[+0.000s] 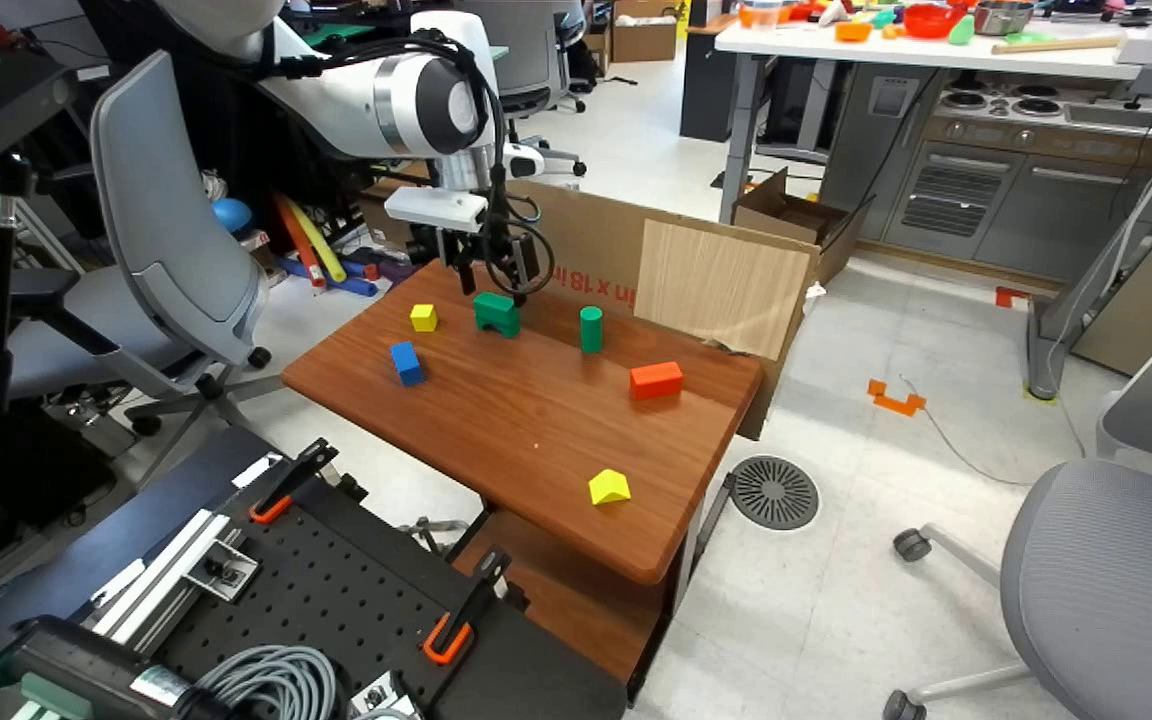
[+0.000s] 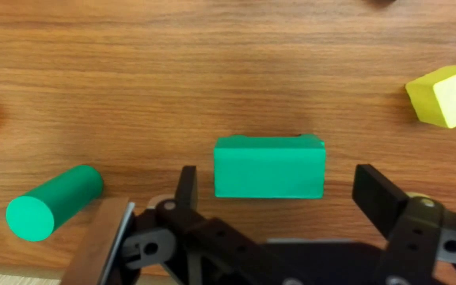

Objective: Put the green block on the right on the green block to the left and then put the block back on the table on the right

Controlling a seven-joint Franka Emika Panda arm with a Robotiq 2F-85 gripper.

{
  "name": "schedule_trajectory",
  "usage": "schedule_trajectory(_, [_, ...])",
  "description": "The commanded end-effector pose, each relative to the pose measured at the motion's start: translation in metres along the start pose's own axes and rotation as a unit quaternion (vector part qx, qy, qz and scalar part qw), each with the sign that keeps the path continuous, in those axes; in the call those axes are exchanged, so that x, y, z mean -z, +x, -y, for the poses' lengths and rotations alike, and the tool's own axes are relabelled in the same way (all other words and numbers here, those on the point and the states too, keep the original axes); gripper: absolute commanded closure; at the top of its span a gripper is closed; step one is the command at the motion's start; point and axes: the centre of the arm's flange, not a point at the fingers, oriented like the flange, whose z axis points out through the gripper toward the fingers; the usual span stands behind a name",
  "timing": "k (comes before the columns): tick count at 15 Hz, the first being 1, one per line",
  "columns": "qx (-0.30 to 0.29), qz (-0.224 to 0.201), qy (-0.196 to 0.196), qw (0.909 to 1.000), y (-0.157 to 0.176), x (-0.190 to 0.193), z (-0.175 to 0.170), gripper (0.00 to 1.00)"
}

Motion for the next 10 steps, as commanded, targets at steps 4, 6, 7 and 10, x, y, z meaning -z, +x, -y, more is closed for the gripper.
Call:
schedule_trajectory(4, [-0.053, 0.029, -0.011, 0.9981, -0.02, 0.006, -0.02, 0.0])
schedule_trajectory(6, [-0.067, 0.035, -0.013, 0.9971, -0.015, 0.002, -0.025, 0.0])
schedule_trajectory(7, [-0.069, 0.035, -0.015, 0.9969, -0.013, 0.001, -0.025, 0.0])
schedule_trajectory(10, [-0.061, 0.03, -0.019, 0.9975, -0.01, -0.002, -0.021, 0.0])
